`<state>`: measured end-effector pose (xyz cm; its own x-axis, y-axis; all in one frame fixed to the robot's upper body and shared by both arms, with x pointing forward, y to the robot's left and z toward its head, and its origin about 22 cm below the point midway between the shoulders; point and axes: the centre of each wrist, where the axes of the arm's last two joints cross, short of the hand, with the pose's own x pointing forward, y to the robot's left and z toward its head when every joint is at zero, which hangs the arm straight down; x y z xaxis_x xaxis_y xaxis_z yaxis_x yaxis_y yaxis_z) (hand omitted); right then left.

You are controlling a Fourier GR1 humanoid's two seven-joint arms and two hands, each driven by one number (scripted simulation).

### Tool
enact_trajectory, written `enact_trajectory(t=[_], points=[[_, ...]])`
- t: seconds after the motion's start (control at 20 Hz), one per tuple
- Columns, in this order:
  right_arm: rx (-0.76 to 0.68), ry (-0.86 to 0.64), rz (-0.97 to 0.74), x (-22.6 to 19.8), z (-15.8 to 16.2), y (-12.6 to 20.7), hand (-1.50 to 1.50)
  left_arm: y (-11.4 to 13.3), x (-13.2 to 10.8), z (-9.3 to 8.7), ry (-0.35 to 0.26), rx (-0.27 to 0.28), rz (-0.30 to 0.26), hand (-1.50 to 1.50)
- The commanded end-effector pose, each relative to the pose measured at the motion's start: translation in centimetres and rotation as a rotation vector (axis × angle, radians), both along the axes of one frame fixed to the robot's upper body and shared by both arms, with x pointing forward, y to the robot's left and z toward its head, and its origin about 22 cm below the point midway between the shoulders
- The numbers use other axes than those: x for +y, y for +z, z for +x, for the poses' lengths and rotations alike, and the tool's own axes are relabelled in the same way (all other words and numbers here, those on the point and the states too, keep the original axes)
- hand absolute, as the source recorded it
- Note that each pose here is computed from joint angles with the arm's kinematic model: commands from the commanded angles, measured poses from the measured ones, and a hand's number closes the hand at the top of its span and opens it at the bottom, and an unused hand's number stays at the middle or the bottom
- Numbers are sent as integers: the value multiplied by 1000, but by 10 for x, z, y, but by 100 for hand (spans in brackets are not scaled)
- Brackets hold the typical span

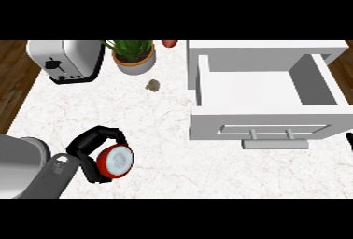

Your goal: Pick up the can, place it into the drawer and close the drawer

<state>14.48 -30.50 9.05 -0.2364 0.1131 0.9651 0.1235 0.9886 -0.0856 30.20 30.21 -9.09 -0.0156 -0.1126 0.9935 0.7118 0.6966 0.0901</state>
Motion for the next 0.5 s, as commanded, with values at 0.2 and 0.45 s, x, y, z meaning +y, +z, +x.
enact_trajectory(t=[0.2,0.45], points=[[-6,-27,10,3,-6,-3,-150,-8,-3,-2,642,-23,-195,150],[-5,-31,7,-1,-12,2,-150,15,-20,15,882,-100,-221,150]])
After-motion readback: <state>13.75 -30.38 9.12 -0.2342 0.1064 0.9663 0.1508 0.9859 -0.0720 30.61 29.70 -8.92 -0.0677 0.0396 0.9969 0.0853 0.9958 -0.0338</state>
